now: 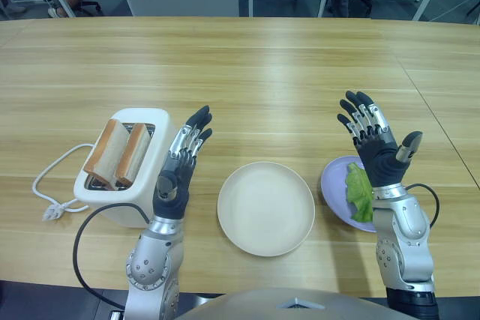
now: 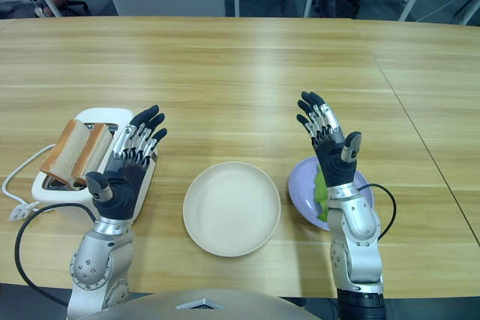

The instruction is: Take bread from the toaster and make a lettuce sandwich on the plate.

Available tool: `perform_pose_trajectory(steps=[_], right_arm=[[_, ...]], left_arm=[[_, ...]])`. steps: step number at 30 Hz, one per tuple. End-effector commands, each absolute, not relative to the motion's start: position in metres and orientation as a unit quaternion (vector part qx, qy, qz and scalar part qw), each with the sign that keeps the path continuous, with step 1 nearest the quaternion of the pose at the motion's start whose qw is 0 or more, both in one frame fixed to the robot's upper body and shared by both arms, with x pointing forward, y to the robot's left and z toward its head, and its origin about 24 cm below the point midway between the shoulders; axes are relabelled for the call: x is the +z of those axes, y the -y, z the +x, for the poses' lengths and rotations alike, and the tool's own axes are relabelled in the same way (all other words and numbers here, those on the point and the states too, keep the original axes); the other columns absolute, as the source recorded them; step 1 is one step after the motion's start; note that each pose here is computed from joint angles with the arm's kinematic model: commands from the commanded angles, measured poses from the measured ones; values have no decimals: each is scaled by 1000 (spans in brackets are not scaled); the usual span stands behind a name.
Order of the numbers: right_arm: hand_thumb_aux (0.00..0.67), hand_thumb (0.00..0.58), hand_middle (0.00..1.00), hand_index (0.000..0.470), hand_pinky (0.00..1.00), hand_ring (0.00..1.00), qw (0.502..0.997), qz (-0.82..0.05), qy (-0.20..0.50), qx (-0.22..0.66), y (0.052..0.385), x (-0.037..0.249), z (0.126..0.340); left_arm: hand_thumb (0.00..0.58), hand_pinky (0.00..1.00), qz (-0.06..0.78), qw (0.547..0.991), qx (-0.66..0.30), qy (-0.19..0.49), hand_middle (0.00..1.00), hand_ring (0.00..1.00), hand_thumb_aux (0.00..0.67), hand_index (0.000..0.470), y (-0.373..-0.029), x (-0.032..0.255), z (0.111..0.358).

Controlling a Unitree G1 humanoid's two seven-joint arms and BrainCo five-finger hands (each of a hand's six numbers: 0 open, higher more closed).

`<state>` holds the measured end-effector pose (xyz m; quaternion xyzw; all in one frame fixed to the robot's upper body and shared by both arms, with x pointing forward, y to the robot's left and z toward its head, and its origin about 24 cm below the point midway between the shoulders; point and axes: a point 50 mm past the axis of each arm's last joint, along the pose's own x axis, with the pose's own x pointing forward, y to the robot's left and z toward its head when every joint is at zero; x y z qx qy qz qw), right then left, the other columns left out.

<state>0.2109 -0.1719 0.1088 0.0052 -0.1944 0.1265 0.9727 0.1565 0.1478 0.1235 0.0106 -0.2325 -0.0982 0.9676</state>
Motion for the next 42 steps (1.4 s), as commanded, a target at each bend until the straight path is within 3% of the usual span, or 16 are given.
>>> perform_pose_trajectory(steps=[1, 11, 16, 21, 26, 32, 36, 42], right_arm=[[0, 0, 0, 0, 0, 0, 978, -25, 177, 109, 170, 104, 210], [0, 0, 0, 0, 0, 0, 975, -70, 204, 51, 177, 122, 217], [0, 0, 0, 0, 0, 0, 966, -118, 225, 52, 186, 135, 214], [0, 0, 0, 0, 0, 0, 956, -175, 229, 57, 190, 139, 211], [0, 0, 0, 0, 0, 0, 945, -231, 222, 64, 196, 137, 209], [0, 0, 0, 0, 0, 0, 930, -291, 214, 70, 205, 136, 207], [0, 0, 0, 0, 0, 0, 920, -326, 206, 74, 213, 136, 205], [0, 0, 0, 0, 0, 0, 914, -348, 196, 74, 222, 135, 204]], left_arm=[[0, 0, 27, 969, -93, 226, 0, 0, 0, 0, -147, 125, 157], [0, 0, 68, 964, -59, 252, 0, 0, 0, 0, -160, 160, 157], [0, 0, 236, 935, 46, 261, 0, 0, 0, 0, -199, 206, 157], [0, 0, 484, 848, 147, 155, 0, 0, 0, 0, -246, 229, 162], [0, 0, 627, 756, 187, 7, 0, 0, 0, 0, -282, 212, 165], [0, 0, 692, 692, 152, -135, 0, 0, 0, 0, -308, 172, 166], [0, 0, 703, 672, 136, -189, 0, 0, 0, 0, -318, 153, 165], [0, 0, 700, 674, 115, -204, 0, 0, 0, 0, -316, 143, 165]])
